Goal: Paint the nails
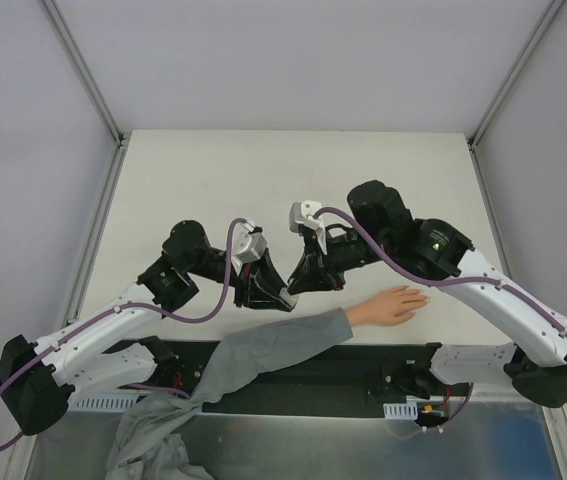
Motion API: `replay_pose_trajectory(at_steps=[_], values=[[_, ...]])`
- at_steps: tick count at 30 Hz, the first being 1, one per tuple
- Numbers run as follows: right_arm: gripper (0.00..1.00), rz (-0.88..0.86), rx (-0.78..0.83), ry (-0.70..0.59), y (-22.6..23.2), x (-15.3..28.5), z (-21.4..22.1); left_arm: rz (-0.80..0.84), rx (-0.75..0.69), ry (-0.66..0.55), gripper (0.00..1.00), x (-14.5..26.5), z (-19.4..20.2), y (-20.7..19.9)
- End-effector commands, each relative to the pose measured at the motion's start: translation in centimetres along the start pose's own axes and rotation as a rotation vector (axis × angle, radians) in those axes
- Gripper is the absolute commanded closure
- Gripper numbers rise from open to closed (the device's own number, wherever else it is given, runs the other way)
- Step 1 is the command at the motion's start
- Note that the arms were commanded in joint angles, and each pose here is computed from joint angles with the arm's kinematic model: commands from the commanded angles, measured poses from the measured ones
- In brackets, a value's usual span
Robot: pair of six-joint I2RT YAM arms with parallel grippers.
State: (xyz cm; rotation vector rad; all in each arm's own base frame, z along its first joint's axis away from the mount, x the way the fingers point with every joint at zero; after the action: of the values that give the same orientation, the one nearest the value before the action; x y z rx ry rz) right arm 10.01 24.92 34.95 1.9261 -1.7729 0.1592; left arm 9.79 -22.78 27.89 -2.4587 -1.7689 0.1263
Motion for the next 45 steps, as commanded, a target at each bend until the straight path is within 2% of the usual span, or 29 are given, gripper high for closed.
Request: replay_pose_trajectory(at_steps=[1, 2, 3, 4, 5, 6, 7, 8, 10, 12, 13, 15, 16, 18, 19, 21, 22, 23, 24, 25, 27, 28, 30, 34, 41, 45], values=[[1.0, 0.006, -0.016, -0.019, -0.1, -0.1, -0.4, -0.114, -0.099, -0.067, 1.0, 0.2, -3.0, 0.2], [1.0, 0.03, -0.067, -0.019, -0.1, -0.2, -0.3, -0.185, -0.124, -0.069, 1.0, 0.4, -3.3, 0.8], [1.0, 0.135, -0.108, -0.021, -0.8, -0.4, -0.1, -0.285, -0.096, -0.049, 1.0, 0.8, -3.0, 1.4], [1.0, 0.2, -0.138, -0.048, -1.2, -0.8, -0.1, -0.473, -0.146, -0.076, 1.0, 1.8, -4.1, 2.6], [1.0, 0.288, -0.247, -0.067, -1.2, -1.3, 0.2, -0.583, -0.161, -0.088, 1.0, 2.5, -4.4, 3.3], [1.0, 0.643, -0.264, -0.126, -2.5, -1.3, 0.1, -0.665, -0.173, -0.09, 1.0, 3.1, -4.5, 3.7], [1.0, 0.885, -0.339, -0.153, -2.9, -0.5, 1.0, -0.73, -0.216, -0.098, 1.0, 3.8, -5.0, 3.9], [1.0, 1.061, -0.461, -0.256, -2.9, -0.3, 1.4, -0.81, -0.23, -0.109, 1.0, 4.5, -5.4, 4.4], [1.0, 1.15, -0.498, -0.438, -1.8, -1.8, 0.5, -0.823, -0.26, -0.137, 1.0, 4.6, -5.9, 4.5], [1.0, 1.164, -0.512, -0.456, -1.5, -3.5, -1.2, -0.793, -0.263, -0.147, 1.0, 4.3, -5.7, 4.4], [1.0, 1.183, -0.494, -0.418, -1.3, -3.3, -1.3, -0.785, -0.25, -0.142, 1.0, 4.1, -5.3, 4.6], [0.98, 1.159, -0.459, -0.395, -0.8, -3.6, -2.2, -0.744, -0.237, -0.127, 1.0, 3.8, -4.8, 4.5], [0.81, 1.152, -0.42, -0.365, -0.8, -3.3, -2.3, -0.727, -0.237, -0.116, 1.0, 3.7, -4.4, 4.4], [0.59, 1.098, -0.366, -0.311, -0.5, -2.7, -2.5, -0.65, -0.248, -0.102, 1.0, 3.2, -4.0, 3.7], [0.39, 1.072, -0.276, -0.263, -0.3, -1.4, -2.7, -0.613, -0.26, -0.088, 1.0, 3.0, -3.8, 3.5], [0.25, 0.94, -0.213, -0.183, 0.0, -0.4, -2.7, -0.479, -0.26, -0.054, 1.0, 2.3, -3.2, 2.5], [0.22, 0.88, -0.162, -0.132, 0.1, 0.3, -2.4, -0.427, -0.267, -0.045, 1.0, 2.1, -3.3, 2.0], [0.22, 0.807, -0.081, -0.104, 0.5, 1.7, -2.3, -0.374, -0.265, -0.04, 1.0, 1.9, -3.2, 1.5], [0.2, 0.631, -0.046, -0.072, 1.4, 1.7, -2.1, -0.32, -0.285, -0.032, 1.0, 1.7, -3.2, 1.1], [0.19, 0.537, -0.013, -0.044, 1.8, 1.8, -1.4, -0.232, -0.286, -0.025, 1.0, 1.4, -2.9, 0.3], [0.19, 0.301, 0.098, -0.048, 3.3, 2.7, -1.0, -0.15, -0.278, -0.017, 1.0, 1.1, -2.7, -0.2], [0.18, 0.244, 0.133, -0.064, 3.6, 2.8, -1.2, -0.057, -0.283, -0.016, 1.0, 1.0, -2.7, -1.1], [0.2, 0.168, 0.179, -0.09, 3.7, 3.3, -1.3, 0.004, -0.275, -0.013, 1.0, 0.8, -2.7, -1.4], [0.36, 0.064, 0.181, -0.12, 3.8, 3.2, -2.6, 0.02, -0.249, -0.018, 1.0, 0.7, -2.5, -1.5], [0.38, -0.02, 0.169, -0.088, 3.2, 1.2, -3.1, 0.048, -0.263, -0.033, 1.0, 0.7, -2.7, -1.9], [0.48, -0.021, 0.168, -0.083, 2.8, 0.7, -3.2, 0.047, -0.26, -0.032, 1.0, 0.7, -2.6, -1.9]])
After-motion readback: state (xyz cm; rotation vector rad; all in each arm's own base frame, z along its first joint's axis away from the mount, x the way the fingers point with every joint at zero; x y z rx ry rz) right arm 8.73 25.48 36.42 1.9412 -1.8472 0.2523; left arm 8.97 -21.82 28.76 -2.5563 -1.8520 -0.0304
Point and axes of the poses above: each gripper's point midway between its finger pads, its own x axis back along the fingers, its own y axis along the line the jaws close on, z = x × y, the point moved 7 cm from there along x, back along the fingers, and after that the axes turned 7 degrees about -x, right-handed, at the moved point
